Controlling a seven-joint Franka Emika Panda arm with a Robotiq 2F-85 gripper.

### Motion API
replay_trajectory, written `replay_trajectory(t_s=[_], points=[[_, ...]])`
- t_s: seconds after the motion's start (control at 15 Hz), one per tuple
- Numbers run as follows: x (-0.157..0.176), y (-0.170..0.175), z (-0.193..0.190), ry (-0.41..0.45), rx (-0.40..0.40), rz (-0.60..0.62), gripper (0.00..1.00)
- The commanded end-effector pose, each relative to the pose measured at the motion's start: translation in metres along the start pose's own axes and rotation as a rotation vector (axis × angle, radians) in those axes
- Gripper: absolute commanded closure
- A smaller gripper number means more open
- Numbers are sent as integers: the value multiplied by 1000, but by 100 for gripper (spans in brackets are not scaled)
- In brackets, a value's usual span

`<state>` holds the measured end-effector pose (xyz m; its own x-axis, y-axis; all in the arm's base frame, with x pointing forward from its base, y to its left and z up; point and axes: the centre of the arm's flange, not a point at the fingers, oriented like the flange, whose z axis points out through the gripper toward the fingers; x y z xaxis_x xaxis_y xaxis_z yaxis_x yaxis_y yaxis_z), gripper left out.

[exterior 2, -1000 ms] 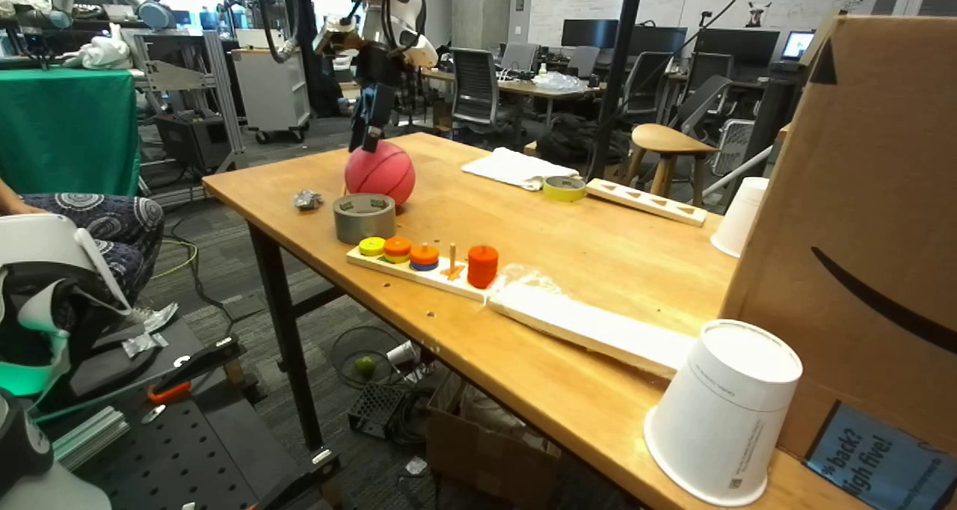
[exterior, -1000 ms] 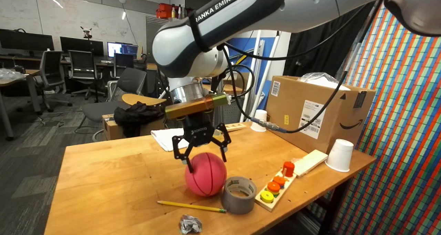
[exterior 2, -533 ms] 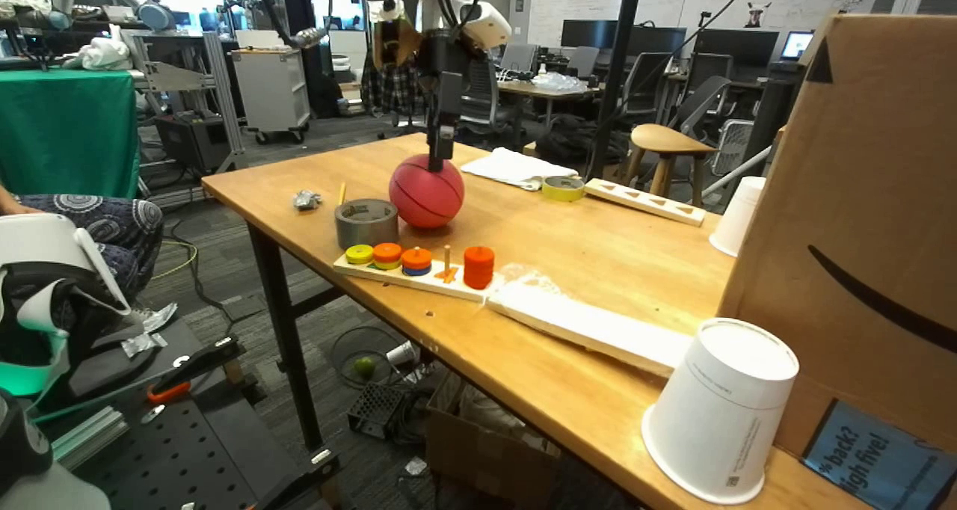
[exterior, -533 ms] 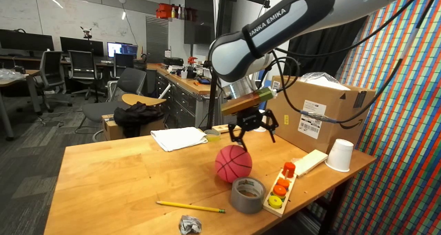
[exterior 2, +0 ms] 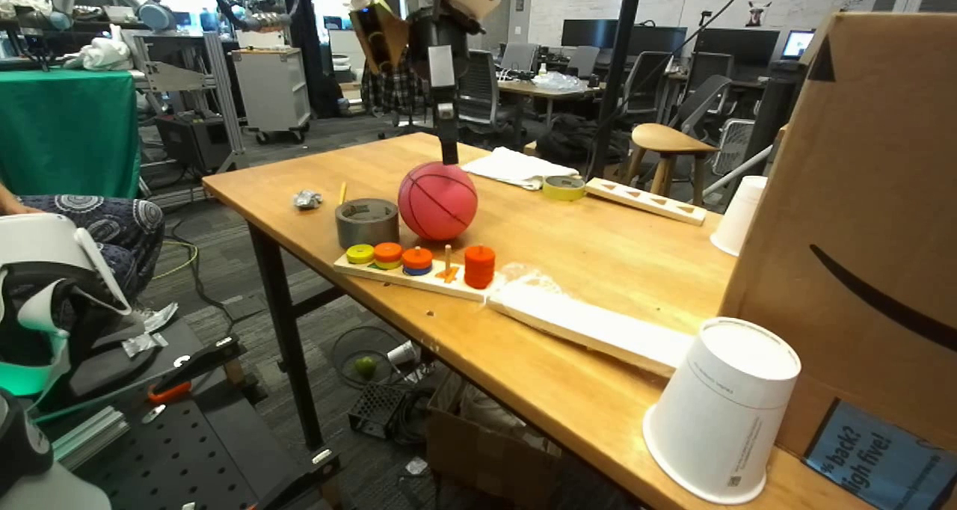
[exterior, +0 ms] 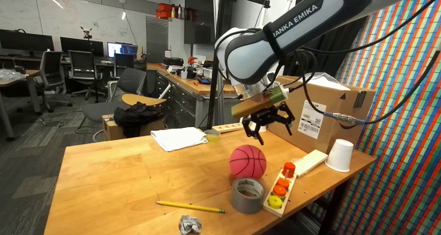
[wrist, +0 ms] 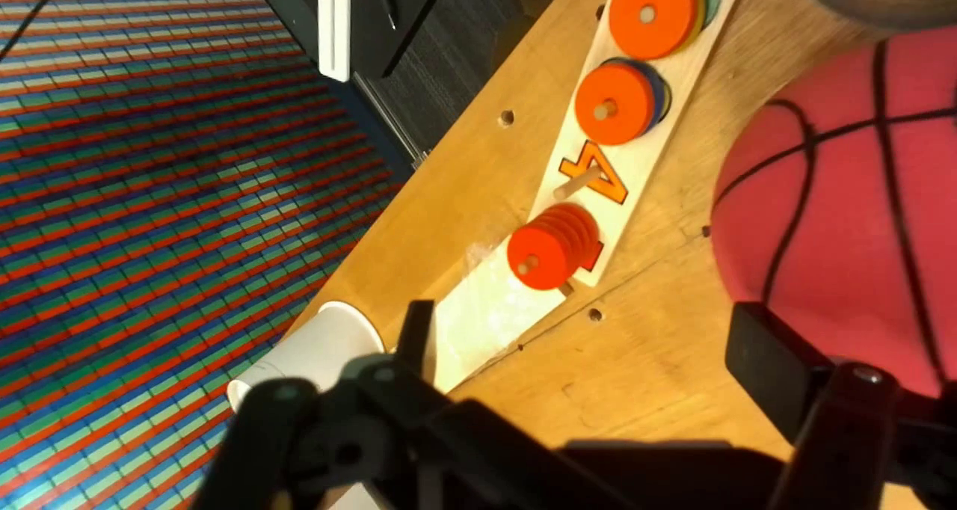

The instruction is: Push the ball to the right

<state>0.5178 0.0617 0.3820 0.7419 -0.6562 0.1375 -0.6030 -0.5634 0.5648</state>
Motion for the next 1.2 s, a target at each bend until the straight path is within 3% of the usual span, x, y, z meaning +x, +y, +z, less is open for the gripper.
replay_trajectory(t_s=[0.0,0.27,0.47,0.73,1.13], points=[[-54,-13,-35,31,61,-75,0],[-123,-49,-81,33,109,-226,0],[-154,-69,-90,8,139,-307,0],[-159,-90,-82,-22,270,-465,0],[-166,-120,-89,96,423,-731,0]])
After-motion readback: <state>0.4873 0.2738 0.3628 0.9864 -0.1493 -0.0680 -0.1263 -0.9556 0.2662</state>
